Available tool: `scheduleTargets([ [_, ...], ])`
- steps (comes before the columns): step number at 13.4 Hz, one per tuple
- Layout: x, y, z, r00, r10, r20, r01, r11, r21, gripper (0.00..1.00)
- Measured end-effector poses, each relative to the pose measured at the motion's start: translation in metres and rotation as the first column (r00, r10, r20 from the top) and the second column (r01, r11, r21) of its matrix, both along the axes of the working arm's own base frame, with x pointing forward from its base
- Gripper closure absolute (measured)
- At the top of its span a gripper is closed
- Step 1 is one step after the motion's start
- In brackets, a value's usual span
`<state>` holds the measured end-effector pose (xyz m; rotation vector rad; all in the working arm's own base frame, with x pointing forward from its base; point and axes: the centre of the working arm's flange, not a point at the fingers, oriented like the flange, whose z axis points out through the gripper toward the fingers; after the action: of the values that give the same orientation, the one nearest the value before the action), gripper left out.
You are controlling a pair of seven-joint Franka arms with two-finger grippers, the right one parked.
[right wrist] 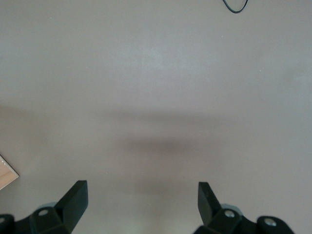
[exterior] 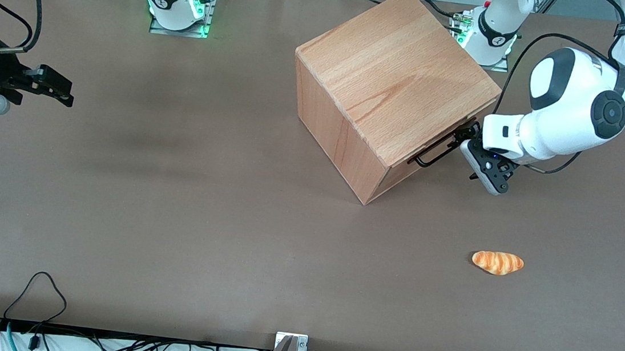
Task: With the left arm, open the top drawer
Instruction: 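Pull the handle with the left gripper, sliding the drawer out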
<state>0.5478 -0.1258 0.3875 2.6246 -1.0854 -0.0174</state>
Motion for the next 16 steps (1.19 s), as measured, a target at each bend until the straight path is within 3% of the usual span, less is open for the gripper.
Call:
scheduleTargets([
  [6,0.003,0.007,-0.012,0.999,0.032,-0.026,-0.033,0.999,-0.027,0.0],
  [13,0.014,0.057,-0.013,0.987,0.154,-0.035,-0.156,0.987,-0.048,0.0],
  [16,0.021,0.078,-0.011,0.978,0.209,-0.006,-0.209,0.976,-0.058,0.0],
])
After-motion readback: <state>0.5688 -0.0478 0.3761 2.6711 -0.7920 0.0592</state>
